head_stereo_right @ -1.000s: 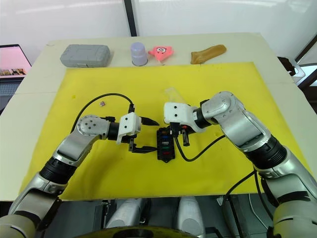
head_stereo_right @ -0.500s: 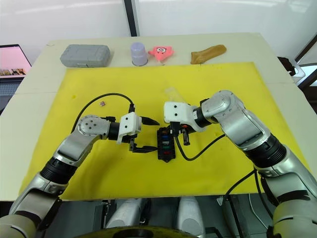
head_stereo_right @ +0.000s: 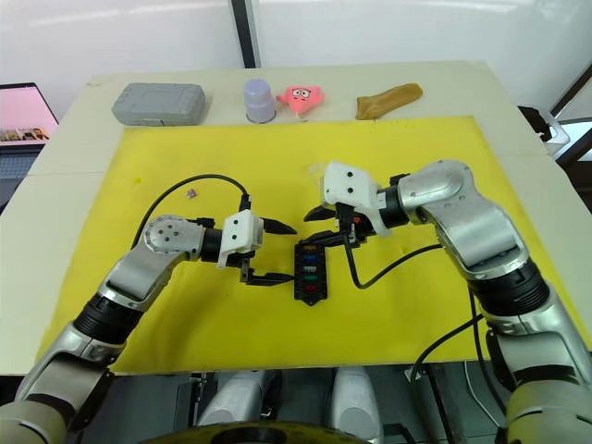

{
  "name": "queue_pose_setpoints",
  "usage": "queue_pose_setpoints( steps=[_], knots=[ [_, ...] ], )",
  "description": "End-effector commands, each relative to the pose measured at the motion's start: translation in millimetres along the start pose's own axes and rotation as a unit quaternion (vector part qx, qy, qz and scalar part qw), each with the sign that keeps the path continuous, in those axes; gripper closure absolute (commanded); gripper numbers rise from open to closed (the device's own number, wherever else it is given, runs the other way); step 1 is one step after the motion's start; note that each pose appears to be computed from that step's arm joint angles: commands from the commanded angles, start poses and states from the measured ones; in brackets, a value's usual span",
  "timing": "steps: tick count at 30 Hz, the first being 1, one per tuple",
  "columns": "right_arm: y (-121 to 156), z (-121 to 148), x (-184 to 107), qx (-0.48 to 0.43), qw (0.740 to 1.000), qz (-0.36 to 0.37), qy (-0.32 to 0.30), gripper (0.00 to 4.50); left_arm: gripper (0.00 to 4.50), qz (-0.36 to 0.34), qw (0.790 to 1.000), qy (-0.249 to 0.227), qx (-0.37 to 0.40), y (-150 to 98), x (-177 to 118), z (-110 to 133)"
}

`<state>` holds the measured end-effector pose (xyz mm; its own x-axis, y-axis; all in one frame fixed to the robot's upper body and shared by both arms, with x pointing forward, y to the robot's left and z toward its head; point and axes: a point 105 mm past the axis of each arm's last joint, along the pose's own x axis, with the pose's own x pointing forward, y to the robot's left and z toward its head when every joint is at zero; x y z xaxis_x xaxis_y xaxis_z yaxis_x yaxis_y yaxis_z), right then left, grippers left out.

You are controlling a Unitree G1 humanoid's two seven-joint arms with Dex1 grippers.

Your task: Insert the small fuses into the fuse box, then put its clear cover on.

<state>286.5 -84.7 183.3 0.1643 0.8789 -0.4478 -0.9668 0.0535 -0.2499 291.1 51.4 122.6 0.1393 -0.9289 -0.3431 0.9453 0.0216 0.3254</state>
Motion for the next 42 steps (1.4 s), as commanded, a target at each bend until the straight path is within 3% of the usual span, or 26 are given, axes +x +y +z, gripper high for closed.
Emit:
queue_pose_setpoints(
  steps=[1, 3, 4, 21, 31, 40, 42],
  knots=[
    [0.0, 8.0, -1.4, -0.015, 0.997, -0.022, -0.068, 3.38, 0.00, 0.002, 1.000, -0.008, 0.019, 0.6, -3.6, 8.5],
    [-0.4, 4.9, 2.0, -0.008, 0.996, -0.032, -0.084, 4.29, 0.00, 0.002, 1.000, -0.007, 0.019, 1.0, -4.5, 8.2],
    [-0.6, 1.8, 4.1, -0.002, 0.996, -0.036, -0.086, 4.40, 0.00, 0.002, 1.000, -0.006, 0.019, 1.3, -4.9, 8.0],
    [-0.1, -35.5, 9.2, 0.040, 0.996, -0.060, -0.053, 4.40, 0.00, 0.007, 1.000, 0.005, 0.021, 8.5, -12.0, 6.8],
    [11.4, -61.6, 12.3, 0.045, 0.997, -0.066, 0.001, 4.40, 0.00, 0.002, 1.000, 0.002, 0.026, 6.6, -7.9, 6.1],
    [6.0, -35.8, 0.9, 0.014, 0.996, -0.085, -0.033, 4.40, 0.00, 0.025, 0.999, -0.014, 0.014, 10.1, -12.6, 9.6],
    [-8.8, -23.6, -17.9, 0.017, 0.989, -0.138, -0.049, 4.40, 0.00, 0.059, 0.998, -0.025, -0.019, 14.7, -27.0, 8.1]
  ],
)
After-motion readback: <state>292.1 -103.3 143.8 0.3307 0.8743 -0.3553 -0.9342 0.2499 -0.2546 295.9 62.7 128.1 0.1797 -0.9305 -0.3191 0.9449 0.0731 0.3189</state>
